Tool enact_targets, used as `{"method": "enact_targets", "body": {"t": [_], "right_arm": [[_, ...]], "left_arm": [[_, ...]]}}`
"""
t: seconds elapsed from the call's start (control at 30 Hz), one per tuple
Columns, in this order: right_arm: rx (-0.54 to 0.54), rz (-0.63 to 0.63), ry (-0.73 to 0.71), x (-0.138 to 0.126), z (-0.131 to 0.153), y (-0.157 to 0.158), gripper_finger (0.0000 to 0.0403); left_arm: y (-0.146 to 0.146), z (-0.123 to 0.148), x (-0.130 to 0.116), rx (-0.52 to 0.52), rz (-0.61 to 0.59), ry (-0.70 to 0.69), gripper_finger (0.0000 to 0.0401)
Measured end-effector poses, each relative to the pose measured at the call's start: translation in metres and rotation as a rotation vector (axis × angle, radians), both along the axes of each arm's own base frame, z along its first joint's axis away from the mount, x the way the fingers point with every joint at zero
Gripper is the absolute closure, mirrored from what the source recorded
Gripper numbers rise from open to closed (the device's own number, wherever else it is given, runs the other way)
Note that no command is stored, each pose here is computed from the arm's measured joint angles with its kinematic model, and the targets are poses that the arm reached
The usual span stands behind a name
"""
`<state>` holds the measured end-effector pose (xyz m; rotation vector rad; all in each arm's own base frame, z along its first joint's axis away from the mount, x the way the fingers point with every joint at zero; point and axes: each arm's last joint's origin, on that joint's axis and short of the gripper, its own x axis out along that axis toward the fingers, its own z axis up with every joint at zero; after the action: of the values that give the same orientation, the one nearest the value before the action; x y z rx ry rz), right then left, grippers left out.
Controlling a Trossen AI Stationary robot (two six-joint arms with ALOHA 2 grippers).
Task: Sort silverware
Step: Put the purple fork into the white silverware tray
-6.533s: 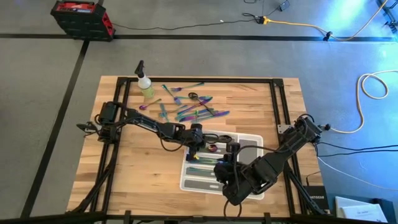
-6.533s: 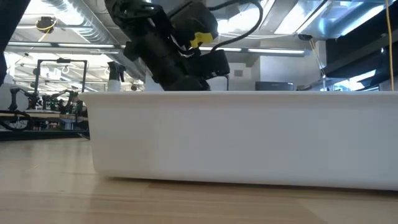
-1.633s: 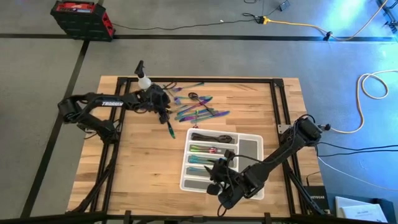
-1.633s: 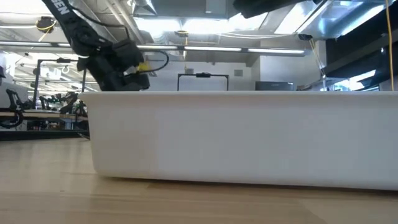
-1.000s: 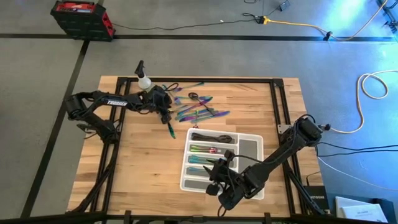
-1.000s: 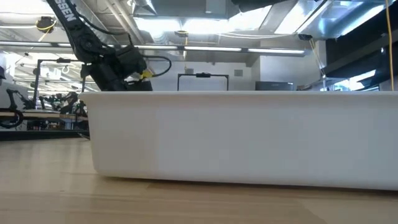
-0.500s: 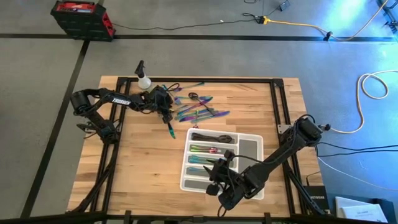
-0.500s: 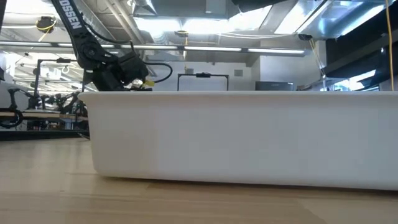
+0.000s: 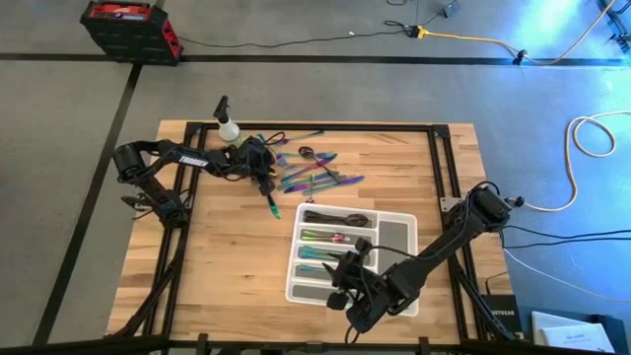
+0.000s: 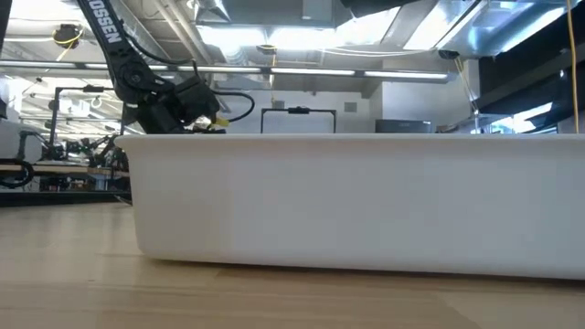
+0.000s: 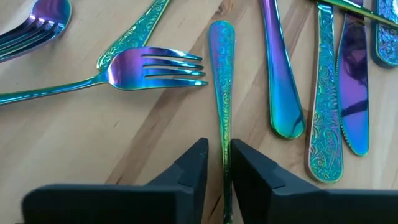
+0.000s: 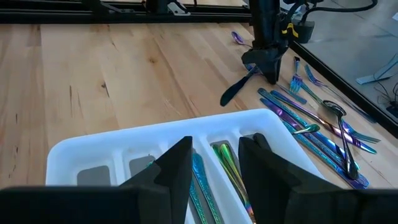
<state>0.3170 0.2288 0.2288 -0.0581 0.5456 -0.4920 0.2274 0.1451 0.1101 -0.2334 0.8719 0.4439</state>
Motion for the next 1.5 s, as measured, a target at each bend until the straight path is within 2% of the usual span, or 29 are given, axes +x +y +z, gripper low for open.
{"method": "enact_targets", "body": {"t": [0.33, 0.67, 0.8, 1.0, 1.2, 1.5], "right_arm": [[-0.001, 0.000, 0.001, 0.000, 0.000, 0.000, 0.0288], [-0.004, 0.000, 0.004, 0.000, 0.000, 0.000, 0.0288], [-0.005, 0.001, 0.006, 0.000, 0.000, 0.000, 0.0288], [-0.037, 0.034, 0.039, 0.000, -0.001, 0.000, 0.0288], [-0.077, 0.027, 0.030, 0.000, 0.000, -0.001, 0.0288], [-0.076, 0.025, 0.025, 0.000, 0.000, -0.001, 0.0288]], "left_arm": [[0.001, 0.002, 0.002, -0.003, 0.030, -0.039, 0.0396], [0.001, 0.003, 0.002, -0.006, 0.035, -0.042, 0.0399], [0.000, 0.010, 0.000, -0.028, 0.058, -0.072, 0.0399], [-0.003, 0.034, -0.001, -0.032, 0.054, -0.191, 0.0399], [-0.005, 0.059, -0.002, 0.032, 0.048, -0.298, 0.0400], [-0.001, 0.069, 0.001, 0.170, 0.061, -0.348, 0.0400]]}}
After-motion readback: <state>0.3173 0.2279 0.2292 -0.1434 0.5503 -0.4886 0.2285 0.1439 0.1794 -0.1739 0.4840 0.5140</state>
